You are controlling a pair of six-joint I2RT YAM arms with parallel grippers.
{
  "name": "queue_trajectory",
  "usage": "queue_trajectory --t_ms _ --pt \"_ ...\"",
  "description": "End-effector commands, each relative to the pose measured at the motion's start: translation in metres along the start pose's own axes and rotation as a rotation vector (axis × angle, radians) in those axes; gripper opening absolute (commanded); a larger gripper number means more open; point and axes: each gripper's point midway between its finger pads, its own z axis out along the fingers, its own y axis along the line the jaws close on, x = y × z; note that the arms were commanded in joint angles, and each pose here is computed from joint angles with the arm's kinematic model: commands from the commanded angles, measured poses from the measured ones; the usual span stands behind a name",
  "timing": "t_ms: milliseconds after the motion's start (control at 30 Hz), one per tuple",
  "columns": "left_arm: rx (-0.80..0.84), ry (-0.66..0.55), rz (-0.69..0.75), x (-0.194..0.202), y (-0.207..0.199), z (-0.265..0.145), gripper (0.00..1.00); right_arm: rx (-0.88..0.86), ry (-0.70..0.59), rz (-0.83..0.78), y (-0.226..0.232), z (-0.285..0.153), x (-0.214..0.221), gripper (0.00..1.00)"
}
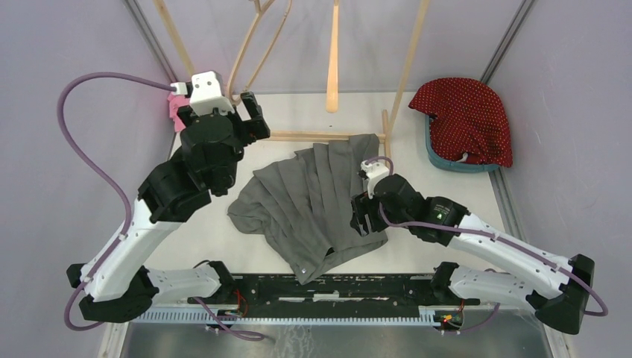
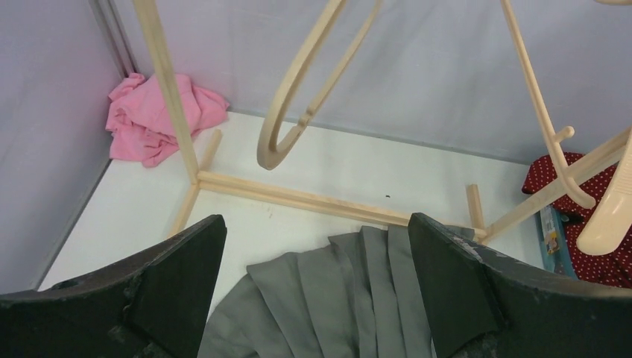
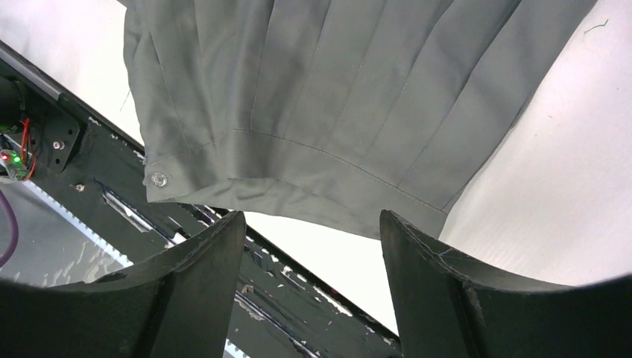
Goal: Place the skirt on the hanger
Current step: Pick up the hanger from the clothesline.
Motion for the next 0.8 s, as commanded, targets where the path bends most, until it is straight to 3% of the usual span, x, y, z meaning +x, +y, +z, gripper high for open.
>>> queue_trajectory --t_ms 0,367,767 --pt "-0.059 0.017 0.105 -0.009 0.018 -0.005 0.99 -0.027 -0.039 0.029 0.001 -0.01 -0.005 0.73" --pt "-0.148 -0.058 0.161 -0.037 0.026 -0.001 0.99 -0.011 -0.048 0.035 -0.01 -0.028 -0.005 0.74" --pt "-0.195 -0.104 0.245 -0.078 0.024 0.045 0.99 -0.032 -0.041 0.06 -0.007 -0.023 0.001 0.74"
